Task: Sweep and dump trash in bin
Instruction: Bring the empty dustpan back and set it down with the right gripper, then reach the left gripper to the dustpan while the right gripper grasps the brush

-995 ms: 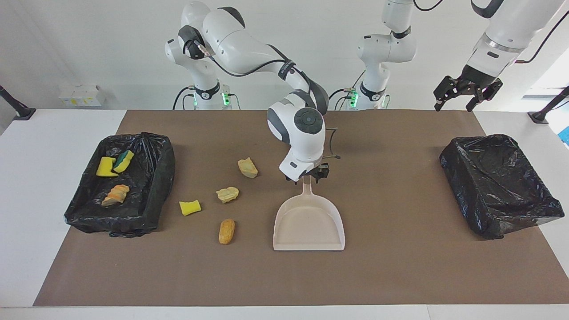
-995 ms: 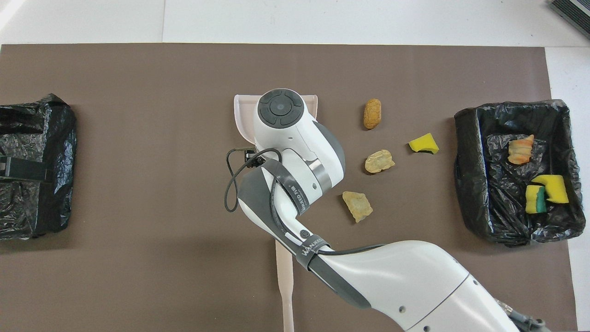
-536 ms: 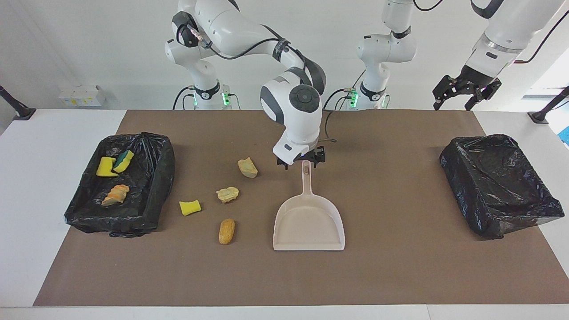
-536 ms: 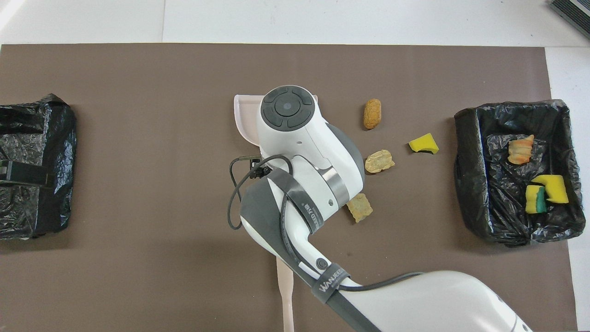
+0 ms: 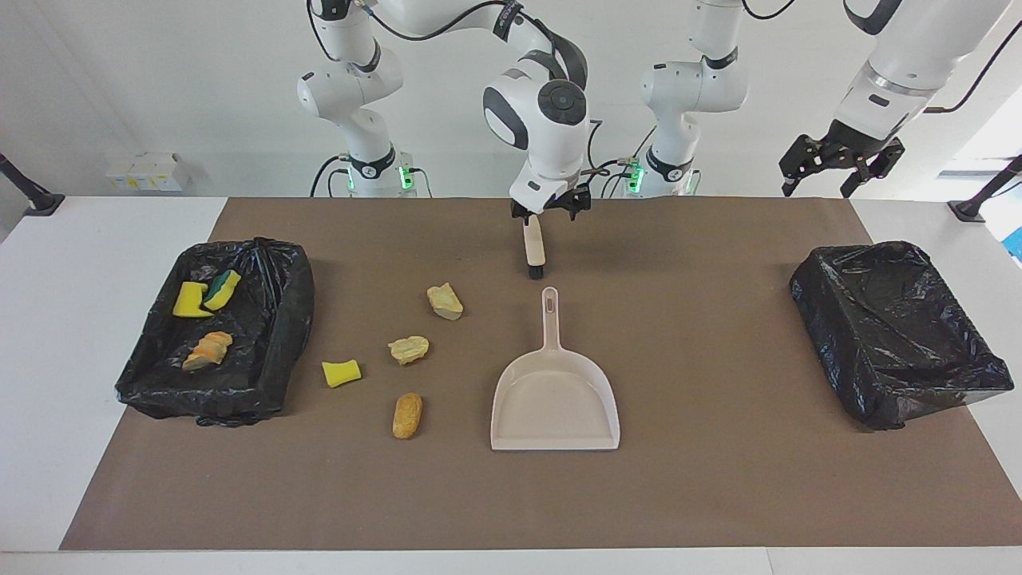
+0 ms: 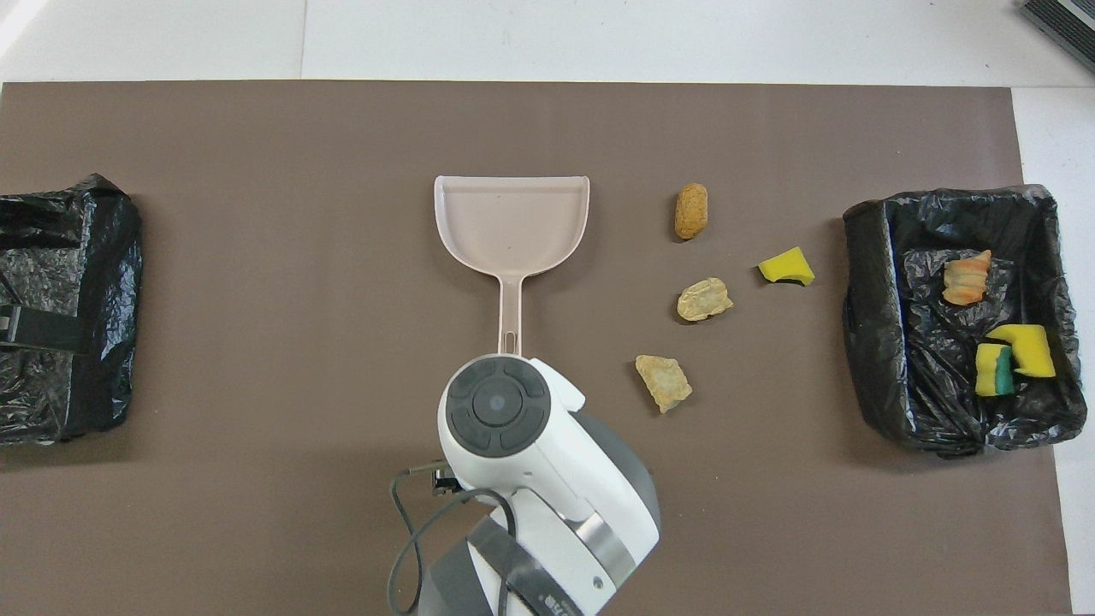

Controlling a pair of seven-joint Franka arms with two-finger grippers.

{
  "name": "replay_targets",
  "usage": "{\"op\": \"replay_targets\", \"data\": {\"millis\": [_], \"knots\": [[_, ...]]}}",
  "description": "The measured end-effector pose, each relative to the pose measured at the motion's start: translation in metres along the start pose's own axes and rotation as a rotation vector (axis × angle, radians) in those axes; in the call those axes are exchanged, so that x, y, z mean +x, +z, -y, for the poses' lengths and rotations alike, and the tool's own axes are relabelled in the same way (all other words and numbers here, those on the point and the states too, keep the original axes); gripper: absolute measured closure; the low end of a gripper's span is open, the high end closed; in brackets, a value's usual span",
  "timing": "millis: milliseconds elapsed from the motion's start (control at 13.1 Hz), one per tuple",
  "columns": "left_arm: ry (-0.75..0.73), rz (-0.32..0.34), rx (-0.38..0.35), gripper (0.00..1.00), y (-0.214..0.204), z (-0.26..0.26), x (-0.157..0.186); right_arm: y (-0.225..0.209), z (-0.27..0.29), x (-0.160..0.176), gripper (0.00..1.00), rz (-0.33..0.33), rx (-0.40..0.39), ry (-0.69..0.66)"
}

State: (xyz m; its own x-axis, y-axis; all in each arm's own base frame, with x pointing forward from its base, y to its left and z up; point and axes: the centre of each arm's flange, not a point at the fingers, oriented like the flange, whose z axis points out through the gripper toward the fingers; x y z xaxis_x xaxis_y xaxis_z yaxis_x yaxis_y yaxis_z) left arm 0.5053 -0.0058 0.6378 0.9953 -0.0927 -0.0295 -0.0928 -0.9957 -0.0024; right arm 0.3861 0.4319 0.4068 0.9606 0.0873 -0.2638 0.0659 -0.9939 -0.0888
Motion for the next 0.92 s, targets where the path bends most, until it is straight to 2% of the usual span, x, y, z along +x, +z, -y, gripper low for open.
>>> {"op": "replay_targets", "data": {"millis": [230,383,536,765,918], "knots": [[0.001,-0.002,0.001,0.0,0.0,0.0,0.0,0.056,-0.026,-0.06,0.0,0.02,0.005,0.012],[0.02,-0.001,0.002,0.0,0.001,-0.004,0.002,0.082,-0.025,-0.089,0.0,0.025,0.02,0.022],[0.076,-0.001,0.007,0.0,0.009,-0.033,0.011,0.097,-0.026,-0.104,0.0,0.037,0.005,0.025],[0.167,-0.057,0.014,0.0,0.02,-0.083,0.03,0.105,-0.028,-0.123,0.04,0.042,-0.009,0.002],[0.203,-0.1,0.012,0.0,0.03,-0.105,0.042,0.106,-0.028,-0.128,0.27,0.035,-0.009,-0.006]]}}
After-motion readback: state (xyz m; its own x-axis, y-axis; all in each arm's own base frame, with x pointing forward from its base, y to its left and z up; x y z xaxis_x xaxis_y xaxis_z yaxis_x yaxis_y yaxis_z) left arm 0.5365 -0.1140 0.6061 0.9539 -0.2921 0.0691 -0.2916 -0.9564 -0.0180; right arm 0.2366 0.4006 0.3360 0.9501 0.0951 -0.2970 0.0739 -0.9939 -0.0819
